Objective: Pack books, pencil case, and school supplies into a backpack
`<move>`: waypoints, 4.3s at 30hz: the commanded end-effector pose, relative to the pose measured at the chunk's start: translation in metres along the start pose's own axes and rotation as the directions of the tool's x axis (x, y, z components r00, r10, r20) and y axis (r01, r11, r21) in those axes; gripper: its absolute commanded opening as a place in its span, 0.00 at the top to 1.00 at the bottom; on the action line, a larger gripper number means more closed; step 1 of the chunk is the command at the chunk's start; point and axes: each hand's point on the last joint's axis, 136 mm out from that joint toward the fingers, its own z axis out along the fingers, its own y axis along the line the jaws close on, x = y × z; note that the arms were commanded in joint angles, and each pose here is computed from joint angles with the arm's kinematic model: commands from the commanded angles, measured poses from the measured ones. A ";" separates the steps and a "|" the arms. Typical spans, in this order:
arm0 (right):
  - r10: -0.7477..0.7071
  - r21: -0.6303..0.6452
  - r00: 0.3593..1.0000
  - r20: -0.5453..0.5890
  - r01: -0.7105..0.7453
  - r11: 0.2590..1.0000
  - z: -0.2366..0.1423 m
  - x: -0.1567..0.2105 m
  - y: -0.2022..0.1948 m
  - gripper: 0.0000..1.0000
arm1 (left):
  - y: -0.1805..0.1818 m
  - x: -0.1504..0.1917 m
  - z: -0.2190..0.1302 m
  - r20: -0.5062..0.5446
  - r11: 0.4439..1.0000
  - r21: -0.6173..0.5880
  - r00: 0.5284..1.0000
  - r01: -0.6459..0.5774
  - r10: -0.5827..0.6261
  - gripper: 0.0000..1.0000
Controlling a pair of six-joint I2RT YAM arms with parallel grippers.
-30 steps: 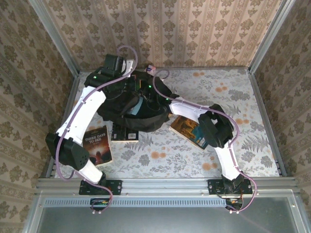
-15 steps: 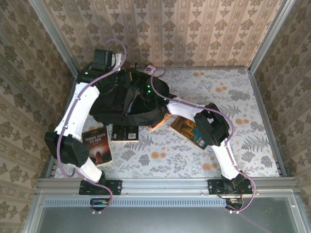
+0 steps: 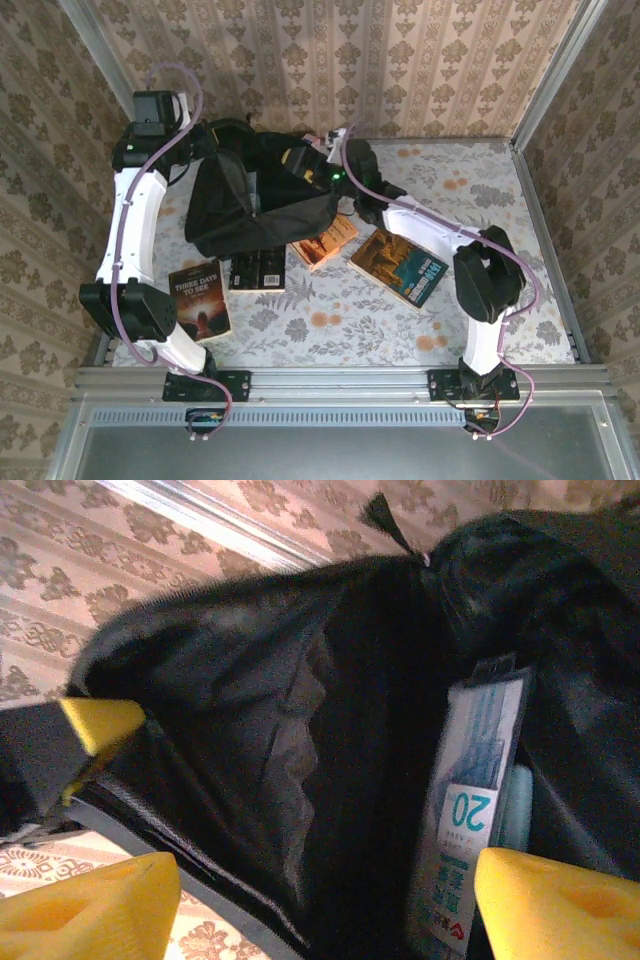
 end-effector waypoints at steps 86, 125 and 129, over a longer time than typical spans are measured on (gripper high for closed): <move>0.411 0.787 0.907 -0.089 -0.188 0.588 -0.250 0.128 -0.285 0.20 | -0.128 0.359 0.019 -0.567 0.905 0.417 0.753 -0.088 0.335 0.32; 0.291 0.380 0.761 -0.580 -0.063 0.923 -0.195 0.218 -0.182 0.36 | -0.103 0.464 0.067 -0.759 0.932 0.360 0.570 -0.033 0.313 0.79; 0.291 0.325 0.762 -0.578 -0.112 0.939 -0.189 0.214 -0.168 0.38 | -0.102 0.468 0.069 -0.766 0.932 0.360 0.562 -0.027 0.312 0.81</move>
